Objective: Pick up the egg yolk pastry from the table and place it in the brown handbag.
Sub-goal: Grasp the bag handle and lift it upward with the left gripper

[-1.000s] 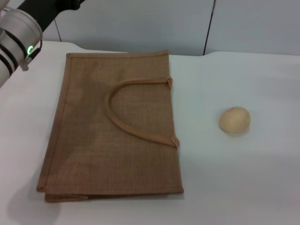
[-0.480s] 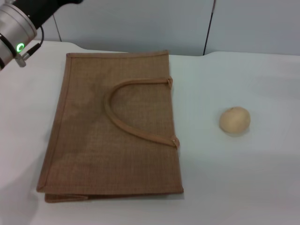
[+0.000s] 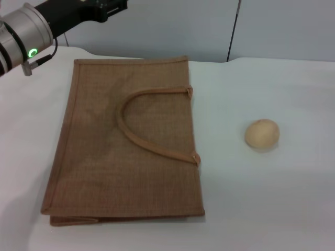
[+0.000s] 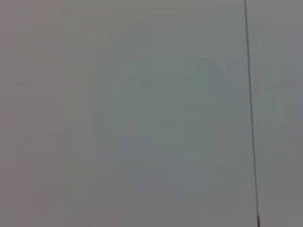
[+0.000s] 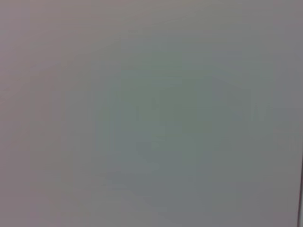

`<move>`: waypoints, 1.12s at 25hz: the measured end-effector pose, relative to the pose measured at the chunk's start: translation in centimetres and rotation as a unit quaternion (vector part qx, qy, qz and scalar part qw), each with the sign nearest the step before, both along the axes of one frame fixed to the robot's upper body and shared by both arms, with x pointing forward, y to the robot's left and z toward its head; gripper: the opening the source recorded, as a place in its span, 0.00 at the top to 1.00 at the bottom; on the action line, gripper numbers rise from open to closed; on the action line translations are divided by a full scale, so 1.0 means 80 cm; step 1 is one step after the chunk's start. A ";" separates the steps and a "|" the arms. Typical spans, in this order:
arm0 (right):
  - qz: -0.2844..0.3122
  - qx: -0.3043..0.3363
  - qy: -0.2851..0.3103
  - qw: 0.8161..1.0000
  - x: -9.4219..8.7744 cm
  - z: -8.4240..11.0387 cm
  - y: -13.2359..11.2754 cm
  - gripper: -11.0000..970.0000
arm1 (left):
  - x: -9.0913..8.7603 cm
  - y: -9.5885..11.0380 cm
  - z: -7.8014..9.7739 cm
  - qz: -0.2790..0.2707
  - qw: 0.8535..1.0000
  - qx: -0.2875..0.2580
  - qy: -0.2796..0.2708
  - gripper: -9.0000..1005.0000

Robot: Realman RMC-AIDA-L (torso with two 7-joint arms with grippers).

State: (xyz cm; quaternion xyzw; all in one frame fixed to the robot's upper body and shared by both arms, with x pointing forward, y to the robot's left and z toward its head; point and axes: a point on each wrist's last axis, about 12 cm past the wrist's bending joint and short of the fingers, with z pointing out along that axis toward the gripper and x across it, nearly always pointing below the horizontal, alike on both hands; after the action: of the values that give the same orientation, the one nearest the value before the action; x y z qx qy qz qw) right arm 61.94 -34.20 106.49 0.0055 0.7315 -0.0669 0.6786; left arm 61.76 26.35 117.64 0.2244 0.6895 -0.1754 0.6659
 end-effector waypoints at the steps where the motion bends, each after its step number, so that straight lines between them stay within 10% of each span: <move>1: 0.000 0.000 0.002 1.000 0.000 0.000 0.000 0.11 | 0.001 0.000 0.000 0.001 1.000 0.008 0.008 0.15; 17: 0.002 -0.001 0.002 1.000 0.001 0.000 0.001 0.11 | 0.004 0.001 -0.001 0.026 0.989 0.072 0.126 0.29; 28: 0.003 -0.002 0.001 1.000 0.003 0.002 0.002 0.11 | 0.016 0.004 0.014 0.002 0.954 0.122 0.274 0.30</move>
State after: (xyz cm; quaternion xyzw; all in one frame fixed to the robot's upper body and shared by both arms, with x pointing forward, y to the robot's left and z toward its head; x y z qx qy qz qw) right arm 62.17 -34.03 106.62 0.0021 0.7319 -0.0659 0.6782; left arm 63.02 26.68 118.74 0.2456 0.8620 -0.1431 0.4197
